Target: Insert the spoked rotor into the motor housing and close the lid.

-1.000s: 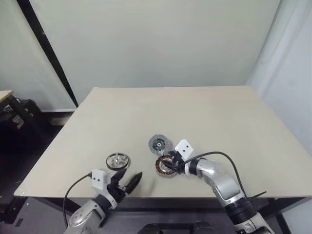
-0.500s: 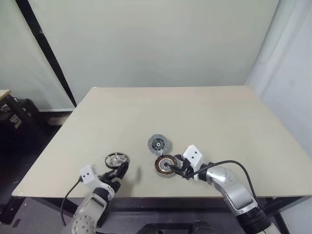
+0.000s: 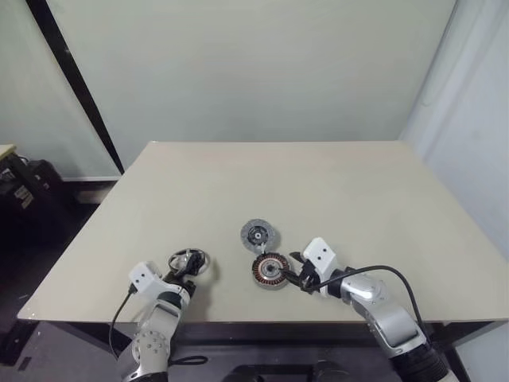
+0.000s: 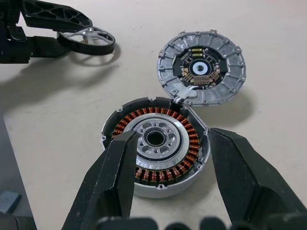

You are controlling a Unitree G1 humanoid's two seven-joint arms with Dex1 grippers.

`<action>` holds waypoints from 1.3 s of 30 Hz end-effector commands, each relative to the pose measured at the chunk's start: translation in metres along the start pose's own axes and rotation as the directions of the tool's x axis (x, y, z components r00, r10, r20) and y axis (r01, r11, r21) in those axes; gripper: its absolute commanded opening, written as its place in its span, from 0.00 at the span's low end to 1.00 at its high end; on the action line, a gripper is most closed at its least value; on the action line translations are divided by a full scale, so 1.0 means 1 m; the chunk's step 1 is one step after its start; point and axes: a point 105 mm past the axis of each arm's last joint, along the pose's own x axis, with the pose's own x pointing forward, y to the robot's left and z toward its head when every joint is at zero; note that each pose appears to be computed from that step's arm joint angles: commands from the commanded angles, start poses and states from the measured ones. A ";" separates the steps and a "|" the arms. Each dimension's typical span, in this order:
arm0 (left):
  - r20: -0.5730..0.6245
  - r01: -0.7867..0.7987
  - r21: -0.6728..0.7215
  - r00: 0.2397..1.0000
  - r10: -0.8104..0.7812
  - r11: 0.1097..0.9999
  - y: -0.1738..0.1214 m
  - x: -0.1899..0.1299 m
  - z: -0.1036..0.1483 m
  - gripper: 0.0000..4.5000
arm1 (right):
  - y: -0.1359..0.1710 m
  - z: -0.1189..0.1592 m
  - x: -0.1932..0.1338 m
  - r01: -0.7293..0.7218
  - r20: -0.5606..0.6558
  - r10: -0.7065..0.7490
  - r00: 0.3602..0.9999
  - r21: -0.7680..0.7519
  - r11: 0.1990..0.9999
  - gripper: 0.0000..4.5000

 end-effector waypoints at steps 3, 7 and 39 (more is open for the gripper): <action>0.057 0.012 0.006 0.998 -0.012 1.000 -0.004 0.001 0.015 0.65 | -0.007 0.016 -0.006 0.037 0.054 -0.035 0.998 -0.025 0.999 0.57; 0.063 0.038 0.004 0.997 -0.038 0.999 -0.007 -0.002 0.017 0.35 | -0.010 0.015 -0.007 0.054 0.055 -0.053 0.997 -0.021 0.998 0.57; -0.280 0.467 -0.481 0.720 -0.635 0.742 -0.115 -0.030 -0.061 0.07 | -0.037 -0.017 -0.031 0.179 -0.050 -0.182 0.982 -0.058 0.982 0.57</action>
